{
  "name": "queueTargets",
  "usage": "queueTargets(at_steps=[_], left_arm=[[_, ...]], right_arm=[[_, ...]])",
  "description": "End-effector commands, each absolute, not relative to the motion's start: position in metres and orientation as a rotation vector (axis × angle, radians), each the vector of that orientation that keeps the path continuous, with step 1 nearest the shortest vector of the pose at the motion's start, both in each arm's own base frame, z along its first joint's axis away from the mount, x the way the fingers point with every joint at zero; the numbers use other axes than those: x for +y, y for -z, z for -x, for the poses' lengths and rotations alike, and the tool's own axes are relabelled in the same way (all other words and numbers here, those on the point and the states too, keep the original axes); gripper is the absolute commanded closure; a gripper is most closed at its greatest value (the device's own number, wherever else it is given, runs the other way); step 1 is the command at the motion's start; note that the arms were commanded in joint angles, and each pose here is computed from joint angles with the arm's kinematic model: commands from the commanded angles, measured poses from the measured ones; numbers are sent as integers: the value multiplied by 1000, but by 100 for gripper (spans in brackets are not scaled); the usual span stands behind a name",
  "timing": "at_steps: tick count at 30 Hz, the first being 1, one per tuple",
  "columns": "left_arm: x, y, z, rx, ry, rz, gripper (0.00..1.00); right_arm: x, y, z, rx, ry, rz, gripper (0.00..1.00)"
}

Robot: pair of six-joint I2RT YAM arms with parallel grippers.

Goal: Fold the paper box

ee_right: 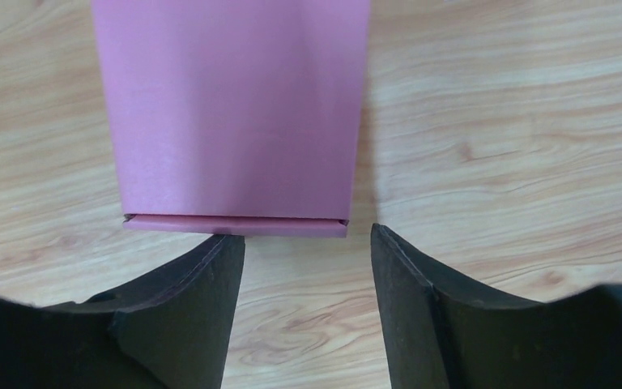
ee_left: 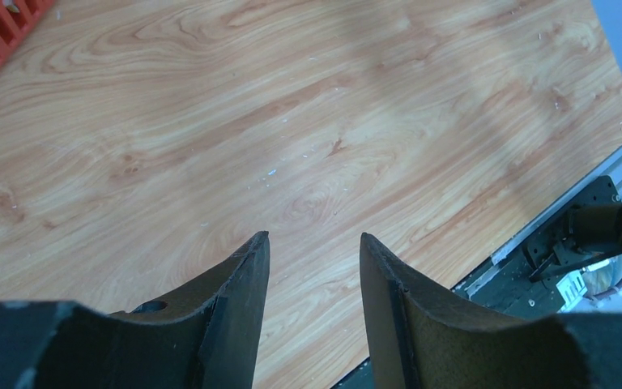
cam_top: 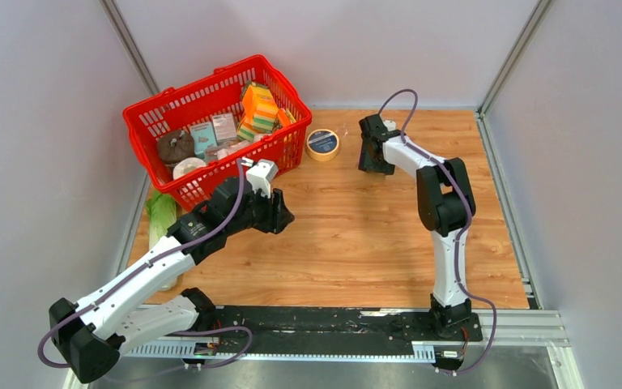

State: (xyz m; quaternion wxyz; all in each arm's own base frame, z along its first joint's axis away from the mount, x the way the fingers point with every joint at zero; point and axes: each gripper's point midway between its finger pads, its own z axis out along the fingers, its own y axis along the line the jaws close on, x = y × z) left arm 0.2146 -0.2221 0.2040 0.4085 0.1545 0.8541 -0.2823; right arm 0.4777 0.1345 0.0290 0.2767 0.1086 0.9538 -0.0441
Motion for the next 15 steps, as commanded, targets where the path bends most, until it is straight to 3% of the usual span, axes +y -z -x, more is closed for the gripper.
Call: queueTargets(at_steps=[1, 15], left_arm=[[-228, -213, -216, 2111, 753, -391, 47], [-230, -215, -212, 2108, 777, -408, 47]], right_arm=[[104, -38, -497, 2532, 151, -269, 42], [79, -33, -511, 2526, 110, -299, 42]])
